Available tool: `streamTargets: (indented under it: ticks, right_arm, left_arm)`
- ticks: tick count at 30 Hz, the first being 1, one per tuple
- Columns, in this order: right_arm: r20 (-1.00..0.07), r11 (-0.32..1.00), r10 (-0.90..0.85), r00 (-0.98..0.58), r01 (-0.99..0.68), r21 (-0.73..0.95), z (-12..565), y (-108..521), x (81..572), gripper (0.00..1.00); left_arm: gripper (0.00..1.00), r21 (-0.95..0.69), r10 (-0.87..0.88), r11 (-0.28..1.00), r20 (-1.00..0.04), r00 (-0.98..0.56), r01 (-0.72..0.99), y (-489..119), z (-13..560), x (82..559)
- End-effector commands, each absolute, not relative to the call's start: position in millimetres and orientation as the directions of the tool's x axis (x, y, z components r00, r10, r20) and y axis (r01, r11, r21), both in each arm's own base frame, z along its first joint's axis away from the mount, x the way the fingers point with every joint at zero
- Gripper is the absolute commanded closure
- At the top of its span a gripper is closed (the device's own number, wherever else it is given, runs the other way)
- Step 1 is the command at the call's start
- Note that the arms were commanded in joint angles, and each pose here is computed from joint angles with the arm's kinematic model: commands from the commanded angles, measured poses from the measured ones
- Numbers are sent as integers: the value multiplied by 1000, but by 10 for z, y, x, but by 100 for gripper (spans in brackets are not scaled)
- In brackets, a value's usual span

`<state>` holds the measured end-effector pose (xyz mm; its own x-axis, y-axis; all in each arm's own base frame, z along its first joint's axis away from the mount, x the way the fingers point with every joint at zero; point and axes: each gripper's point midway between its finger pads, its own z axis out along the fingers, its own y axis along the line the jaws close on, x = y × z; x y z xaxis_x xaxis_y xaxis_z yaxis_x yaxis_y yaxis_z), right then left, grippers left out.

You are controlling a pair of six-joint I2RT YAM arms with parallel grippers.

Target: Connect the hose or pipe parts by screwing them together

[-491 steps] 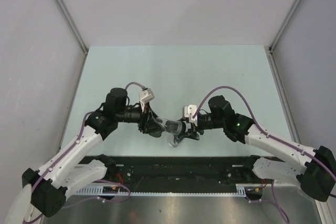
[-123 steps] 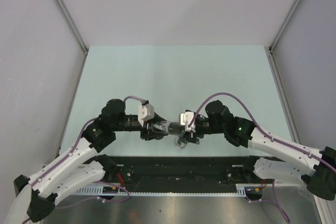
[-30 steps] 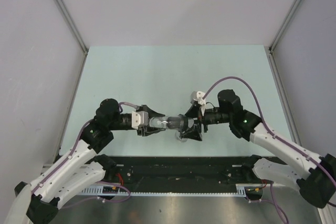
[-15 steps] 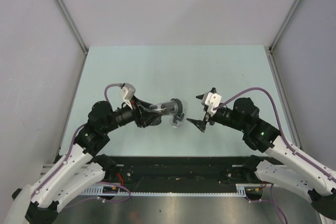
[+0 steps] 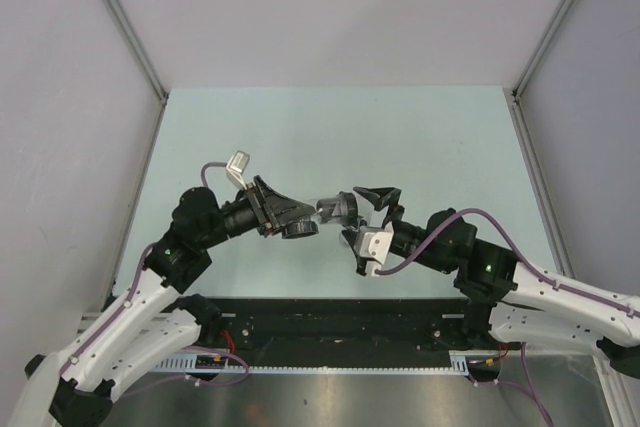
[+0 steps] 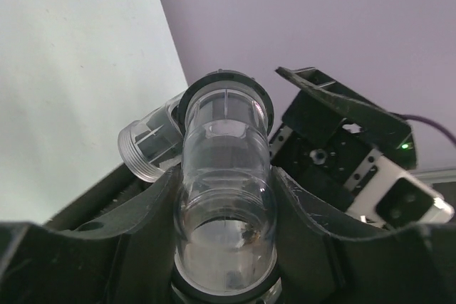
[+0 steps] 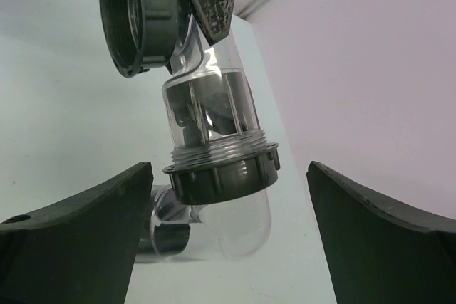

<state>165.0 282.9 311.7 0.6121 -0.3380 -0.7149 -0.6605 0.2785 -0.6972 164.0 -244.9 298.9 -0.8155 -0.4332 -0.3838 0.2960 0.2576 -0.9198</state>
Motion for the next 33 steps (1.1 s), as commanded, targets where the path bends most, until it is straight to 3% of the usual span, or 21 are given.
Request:
streamTargets:
  ticks: [1,7,10,11,14,19,20,22,23,26,33]
  right_arm:
    - [-646,291,-373,666,-577,-763,3204,2858,1736,7]
    - [-633,263,-368,681,-577,-773,3174,2904,1682,20]
    - [-640,256,-345,686,-588,-768,3191,2920,1638,37]
    - [-645,246,-334,687,-597,-763,3181,2937,1611,49]
    - [-673,223,-316,669,-637,-738,3112,2978,1557,67]
    - [-746,157,-303,593,-741,-653,2867,3073,1430,75]
    - [-772,147,-291,565,-771,-620,2833,3097,1391,77]
    - [-799,119,-299,522,-810,-574,2757,3110,1348,78]
    - [-815,89,-296,499,-835,-544,2695,3139,1320,78]
    - [-865,27,-308,397,-905,-424,2503,3165,1277,79]
    - [-952,-96,-263,157,-986,-136,2360,3164,1175,83]
  left_arm:
    - [100,-971,-429,105,-239,-871,214,-2480,3340,1496]
    - [100,-977,-365,96,-214,-906,192,-2544,3330,1423]
    - [100,-973,-335,110,-229,-914,204,-2581,3290,1427]
    - [100,-971,-320,114,-237,-917,211,-2597,3279,1424]
    - [100,-928,-239,150,-369,-898,341,-2668,3235,1424]
    - [100,-799,-154,185,-599,-786,572,-2734,3228,1515]
    - [100,-712,-127,205,-699,-703,671,-2731,3187,1556]
    - [100,-611,-113,228,-790,-603,758,-2709,3177,1605]
    - [100,-485,-85,238,-874,-479,841,-2690,3171,1632]
    - [100,-266,-36,219,-964,-265,939,-2672,3198,1627]
    - [100,191,27,30,-981,190,981,-2683,3130,1438]
